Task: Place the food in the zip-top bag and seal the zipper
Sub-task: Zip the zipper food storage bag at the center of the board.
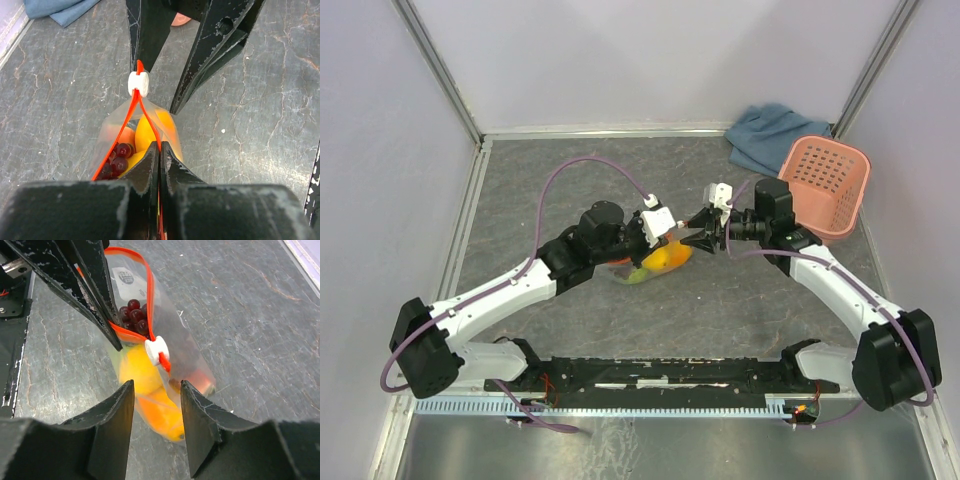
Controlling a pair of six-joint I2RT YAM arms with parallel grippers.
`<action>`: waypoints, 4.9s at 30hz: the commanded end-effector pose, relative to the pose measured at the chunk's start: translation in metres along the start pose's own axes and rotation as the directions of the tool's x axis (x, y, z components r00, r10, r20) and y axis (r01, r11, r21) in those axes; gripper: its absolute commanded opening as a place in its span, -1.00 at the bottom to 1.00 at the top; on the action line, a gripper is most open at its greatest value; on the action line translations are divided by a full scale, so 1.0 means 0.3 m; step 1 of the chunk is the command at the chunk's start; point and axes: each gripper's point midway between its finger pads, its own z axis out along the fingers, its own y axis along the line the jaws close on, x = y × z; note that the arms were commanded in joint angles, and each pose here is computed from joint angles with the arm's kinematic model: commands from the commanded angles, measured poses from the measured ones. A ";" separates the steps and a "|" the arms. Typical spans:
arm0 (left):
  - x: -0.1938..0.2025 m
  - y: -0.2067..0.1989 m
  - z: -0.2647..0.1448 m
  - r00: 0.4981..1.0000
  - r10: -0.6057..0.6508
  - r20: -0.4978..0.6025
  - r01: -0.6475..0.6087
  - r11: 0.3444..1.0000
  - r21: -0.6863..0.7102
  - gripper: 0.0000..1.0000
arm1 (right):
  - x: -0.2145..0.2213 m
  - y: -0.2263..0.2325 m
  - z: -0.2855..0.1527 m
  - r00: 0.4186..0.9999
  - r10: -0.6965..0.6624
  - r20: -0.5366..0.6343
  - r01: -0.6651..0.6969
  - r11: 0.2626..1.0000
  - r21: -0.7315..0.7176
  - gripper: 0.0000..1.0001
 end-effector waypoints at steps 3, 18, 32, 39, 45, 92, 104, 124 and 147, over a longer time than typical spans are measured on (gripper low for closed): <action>-0.104 -0.007 -0.029 0.993 -0.002 0.114 0.000 1.000 0.016 -0.95 | -0.100 0.007 0.014 0.990 -0.101 0.101 0.109 0.991 -0.082 -0.07; -0.104 -0.023 -0.032 0.993 0.002 0.117 -0.007 0.999 0.042 -0.95 | -0.110 0.017 0.040 0.989 -0.092 0.120 0.113 0.977 -0.182 -0.47; -0.167 0.017 -0.083 0.984 -0.020 0.179 0.027 0.999 -0.036 -0.19 | -0.114 0.030 0.010 0.998 -0.022 0.065 0.031 0.990 -0.141 -0.96; -0.249 0.037 -0.118 0.965 0.000 0.263 0.018 0.998 -0.065 0.17 | -0.116 0.041 -0.004 0.998 0.040 0.043 -0.035 0.991 -0.128 -0.97; -0.275 0.038 -0.070 0.968 0.031 0.251 -0.024 0.999 -0.033 0.22 | -0.127 0.067 -0.018 0.999 0.031 0.042 -0.024 0.989 -0.144 -0.97; -0.111 0.031 -0.037 0.993 0.036 0.115 -0.041 0.998 0.045 -0.95 | -0.096 0.031 -0.070 0.999 0.028 -0.019 -0.028 1.000 0.011 -0.97; -0.162 0.017 -0.038 0.990 0.022 0.137 -0.034 0.995 0.092 -0.95 | -0.123 0.059 -0.058 0.999 0.036 0.030 -0.035 0.999 -0.042 -0.41; -0.148 0.002 -0.025 0.994 0.009 0.108 -0.022 0.992 0.121 -0.95 | -0.189 0.062 -0.008 0.999 0.018 0.050 -0.012 0.993 -0.114 -0.96; 0.021 0.086 -0.163 0.976 -0.215 0.041 0.219 0.958 -0.187 -0.95 | -0.101 -0.120 -0.149 0.986 0.164 -0.002 -0.150 0.911 0.384 -0.97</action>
